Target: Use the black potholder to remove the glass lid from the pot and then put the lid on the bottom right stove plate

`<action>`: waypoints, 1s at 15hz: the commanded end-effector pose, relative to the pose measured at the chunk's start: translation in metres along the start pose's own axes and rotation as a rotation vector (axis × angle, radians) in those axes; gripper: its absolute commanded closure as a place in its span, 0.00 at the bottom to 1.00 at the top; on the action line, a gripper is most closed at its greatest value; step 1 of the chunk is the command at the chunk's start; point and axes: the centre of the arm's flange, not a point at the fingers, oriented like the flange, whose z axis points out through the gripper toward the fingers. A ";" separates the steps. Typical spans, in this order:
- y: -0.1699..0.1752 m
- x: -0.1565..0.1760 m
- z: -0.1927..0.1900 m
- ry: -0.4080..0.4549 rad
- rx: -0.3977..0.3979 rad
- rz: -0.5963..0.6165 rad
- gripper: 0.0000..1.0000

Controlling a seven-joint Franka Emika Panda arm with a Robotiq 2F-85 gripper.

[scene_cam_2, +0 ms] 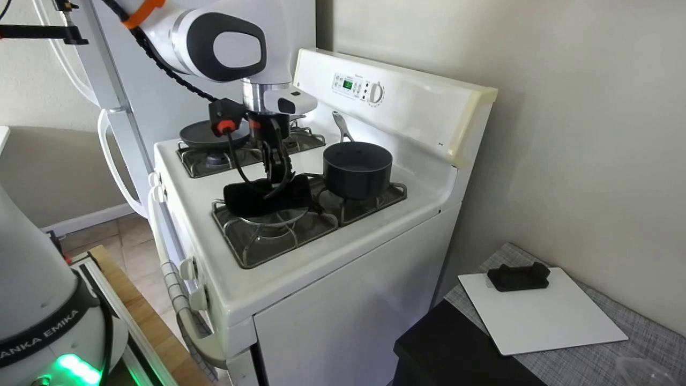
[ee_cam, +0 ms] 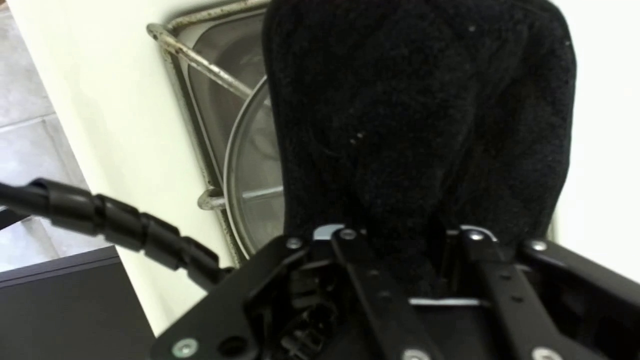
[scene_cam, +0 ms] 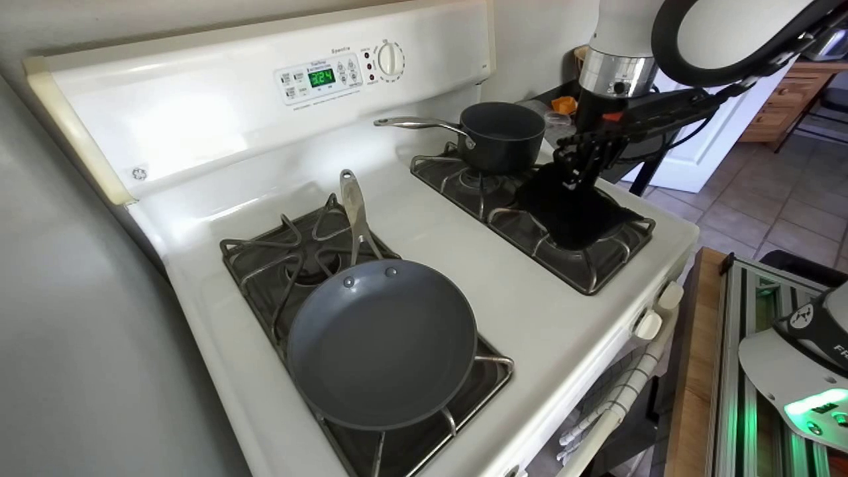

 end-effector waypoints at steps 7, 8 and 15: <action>-0.002 0.004 -0.055 0.094 0.028 -0.003 0.00; -0.003 0.005 -0.066 0.116 0.040 -0.003 0.00; 0.001 -0.001 -0.136 0.167 0.049 -0.025 0.00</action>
